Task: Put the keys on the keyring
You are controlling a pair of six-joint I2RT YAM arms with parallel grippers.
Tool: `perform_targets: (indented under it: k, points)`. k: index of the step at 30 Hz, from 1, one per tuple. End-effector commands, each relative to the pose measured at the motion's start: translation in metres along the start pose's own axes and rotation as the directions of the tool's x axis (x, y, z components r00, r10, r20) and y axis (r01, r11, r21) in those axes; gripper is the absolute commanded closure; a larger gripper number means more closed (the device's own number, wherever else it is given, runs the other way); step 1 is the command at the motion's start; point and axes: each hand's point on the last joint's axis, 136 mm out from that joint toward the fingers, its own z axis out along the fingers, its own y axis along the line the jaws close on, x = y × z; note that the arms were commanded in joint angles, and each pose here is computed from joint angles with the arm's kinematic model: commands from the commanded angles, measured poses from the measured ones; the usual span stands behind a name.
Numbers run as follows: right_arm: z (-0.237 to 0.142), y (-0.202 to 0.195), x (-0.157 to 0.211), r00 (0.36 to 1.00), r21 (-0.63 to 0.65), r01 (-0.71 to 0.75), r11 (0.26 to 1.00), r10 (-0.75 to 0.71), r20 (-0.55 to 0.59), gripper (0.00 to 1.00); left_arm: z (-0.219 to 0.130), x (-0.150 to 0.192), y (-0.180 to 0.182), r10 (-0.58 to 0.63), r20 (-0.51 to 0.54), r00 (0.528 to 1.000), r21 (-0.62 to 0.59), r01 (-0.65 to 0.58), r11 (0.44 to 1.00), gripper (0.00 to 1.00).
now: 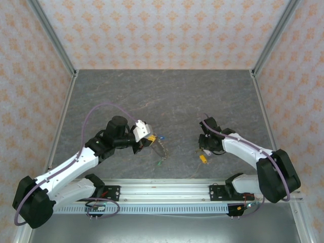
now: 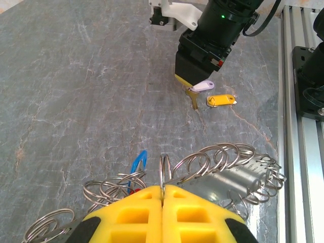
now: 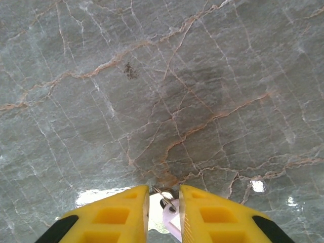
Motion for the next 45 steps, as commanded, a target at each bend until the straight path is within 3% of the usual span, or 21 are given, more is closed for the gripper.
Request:
perform_targets:
  k: [1, 13, 45]
  points:
    - [0.0052, -0.0051, 0.0055, 1.0, 0.014, 0.015, 1.0, -0.015, -0.016, 0.78, -0.0089, -0.0256, -0.0008, 0.04, 0.062, 0.997, -0.006, -0.039, 0.999, 1.0]
    - [0.0052, -0.0043, 0.0055, 1.0, 0.011, 0.021, 1.0, -0.02, -0.019, 0.88, -0.0085, -0.0248, -0.0013, 0.037, 0.057, 0.998, -0.002, -0.037, 0.999, 1.0]
    - [0.0006, -0.0017, 0.0039, 1.0, -0.003, 0.018, 1.0, -0.018, -0.012, 0.86, -0.0055, -0.0209, -0.0015, 0.03, 0.042, 0.999, 0.008, -0.03, 1.0, 1.0]
